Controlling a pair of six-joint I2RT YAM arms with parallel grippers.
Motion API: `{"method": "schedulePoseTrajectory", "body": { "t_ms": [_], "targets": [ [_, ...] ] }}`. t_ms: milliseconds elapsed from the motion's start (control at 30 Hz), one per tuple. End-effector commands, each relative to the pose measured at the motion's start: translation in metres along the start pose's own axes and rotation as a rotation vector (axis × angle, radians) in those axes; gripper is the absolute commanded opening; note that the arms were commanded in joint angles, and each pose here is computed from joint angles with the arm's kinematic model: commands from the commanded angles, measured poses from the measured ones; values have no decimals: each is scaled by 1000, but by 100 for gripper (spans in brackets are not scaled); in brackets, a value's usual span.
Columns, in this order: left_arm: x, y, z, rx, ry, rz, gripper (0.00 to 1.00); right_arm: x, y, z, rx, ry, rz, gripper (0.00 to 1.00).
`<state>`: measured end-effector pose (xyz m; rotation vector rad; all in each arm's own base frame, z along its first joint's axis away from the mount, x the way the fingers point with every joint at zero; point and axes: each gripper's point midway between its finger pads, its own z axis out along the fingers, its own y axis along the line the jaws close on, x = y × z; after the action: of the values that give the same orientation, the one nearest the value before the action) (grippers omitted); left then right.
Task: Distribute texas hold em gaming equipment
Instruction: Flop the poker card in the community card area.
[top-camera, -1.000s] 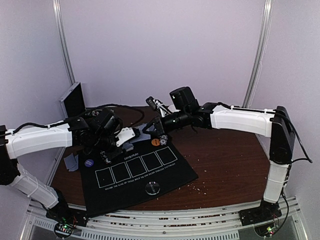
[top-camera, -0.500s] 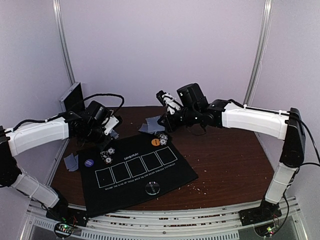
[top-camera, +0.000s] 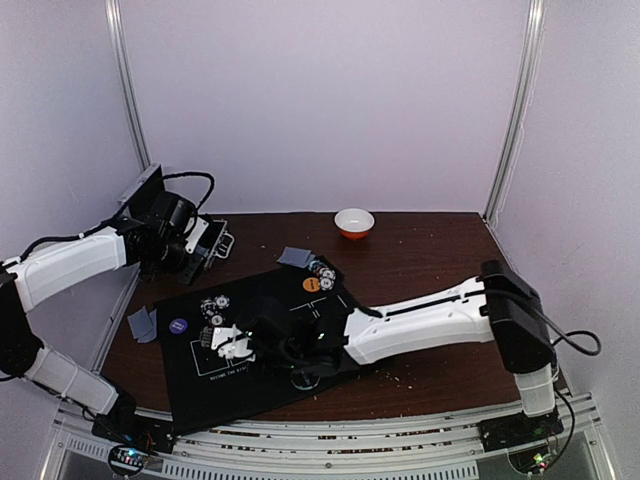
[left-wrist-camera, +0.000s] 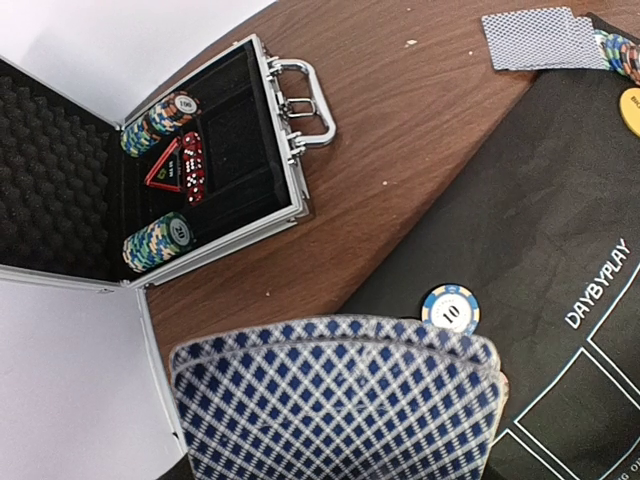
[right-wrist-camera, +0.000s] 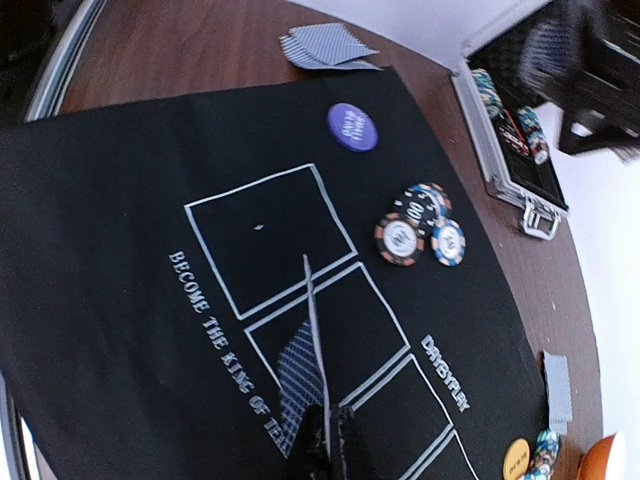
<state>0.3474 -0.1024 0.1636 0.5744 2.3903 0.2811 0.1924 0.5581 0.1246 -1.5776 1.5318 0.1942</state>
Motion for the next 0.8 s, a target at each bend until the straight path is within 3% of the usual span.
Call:
{"method": "schedulePoseTrajectory", "body": {
  "t_ms": [0, 367, 633, 767],
  "targets": [
    [-21, 16, -11, -43, -93, -43, 54, -19, 6, 26, 135, 17, -179, 0],
    [-26, 13, -17, -11, -145, -45, 55, -35, -1, 57, 360, 45, -245, 0],
    [-26, 11, -19, 4, -155, -40, 55, -14, 42, 101, 308, 150, -343, 0],
    [-26, 9, -19, 11, -159, -38, 55, -11, 57, 102, 257, 150, -312, 0]
  ]
}}
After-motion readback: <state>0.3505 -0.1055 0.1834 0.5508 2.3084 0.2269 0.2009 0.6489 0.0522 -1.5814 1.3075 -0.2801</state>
